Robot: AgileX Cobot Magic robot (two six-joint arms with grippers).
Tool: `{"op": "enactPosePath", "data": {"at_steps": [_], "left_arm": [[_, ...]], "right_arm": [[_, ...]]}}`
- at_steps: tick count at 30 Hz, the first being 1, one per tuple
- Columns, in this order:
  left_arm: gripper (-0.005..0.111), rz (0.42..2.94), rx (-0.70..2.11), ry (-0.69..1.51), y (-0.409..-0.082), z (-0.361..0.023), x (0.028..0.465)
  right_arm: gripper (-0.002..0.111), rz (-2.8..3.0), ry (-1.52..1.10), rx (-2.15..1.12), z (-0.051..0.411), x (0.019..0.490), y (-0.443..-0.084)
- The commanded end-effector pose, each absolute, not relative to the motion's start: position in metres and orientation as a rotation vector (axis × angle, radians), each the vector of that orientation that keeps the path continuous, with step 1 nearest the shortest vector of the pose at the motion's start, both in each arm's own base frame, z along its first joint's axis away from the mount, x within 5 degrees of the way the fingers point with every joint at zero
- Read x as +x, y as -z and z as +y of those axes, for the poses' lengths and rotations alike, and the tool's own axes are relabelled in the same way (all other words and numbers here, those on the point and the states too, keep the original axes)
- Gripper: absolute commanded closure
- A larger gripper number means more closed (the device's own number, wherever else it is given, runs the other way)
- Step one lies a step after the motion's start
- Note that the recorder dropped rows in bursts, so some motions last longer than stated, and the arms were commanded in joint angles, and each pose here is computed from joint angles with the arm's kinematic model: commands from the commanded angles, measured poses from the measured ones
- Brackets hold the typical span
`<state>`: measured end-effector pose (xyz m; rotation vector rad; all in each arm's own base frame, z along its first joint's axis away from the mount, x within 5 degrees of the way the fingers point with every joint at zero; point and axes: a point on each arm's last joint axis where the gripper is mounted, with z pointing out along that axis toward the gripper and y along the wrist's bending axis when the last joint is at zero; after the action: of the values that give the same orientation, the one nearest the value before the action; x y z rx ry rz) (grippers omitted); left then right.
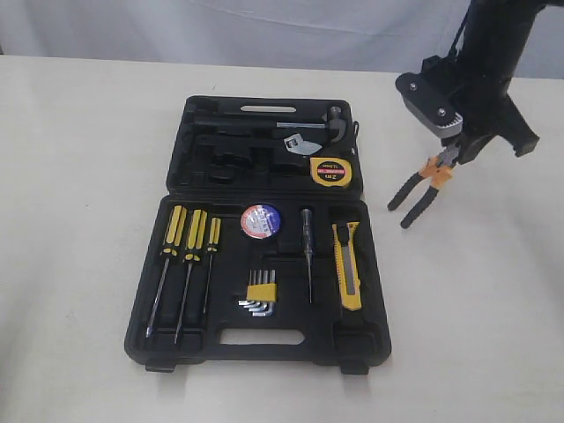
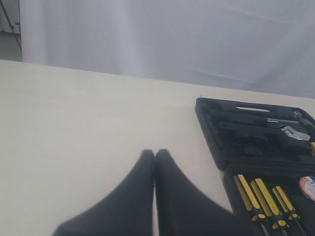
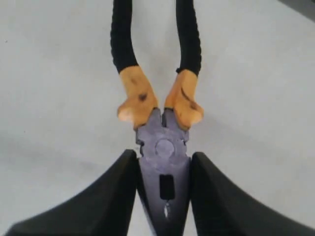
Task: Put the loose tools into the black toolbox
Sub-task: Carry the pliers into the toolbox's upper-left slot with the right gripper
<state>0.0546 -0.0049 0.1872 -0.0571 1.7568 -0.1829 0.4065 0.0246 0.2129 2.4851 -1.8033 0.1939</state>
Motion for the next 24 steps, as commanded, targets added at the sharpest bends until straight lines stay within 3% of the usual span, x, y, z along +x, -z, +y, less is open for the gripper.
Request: {"op": "enactPosePath", "data": {"at_steps": [1,6,13,24], "left_arm": [[0.107,1.757,-0.054,0.189,-0.189,-0.005,0.055],[0.107,1.757,-0.05,0.185,-0.189,-0.005,0.055],[0.107,1.757,-0.05,0.185,-0.189,-0.005,0.055],[0.107,1.757,-0.049,0.183,-0.189,-0.005,0.055]], "right_arm": [[0.109,-1.91,-0.291,2.454,0.02,0.396,-0.249],[0.109,-2.073,-0.379,2.425,0.021,0.382,-0.285],[0.109,-2.622,0.062,2.438,0.082,0.375,-0.305],[0.109,-2.89,0.166,2.475,0.212,0.39,-0.256]]}}
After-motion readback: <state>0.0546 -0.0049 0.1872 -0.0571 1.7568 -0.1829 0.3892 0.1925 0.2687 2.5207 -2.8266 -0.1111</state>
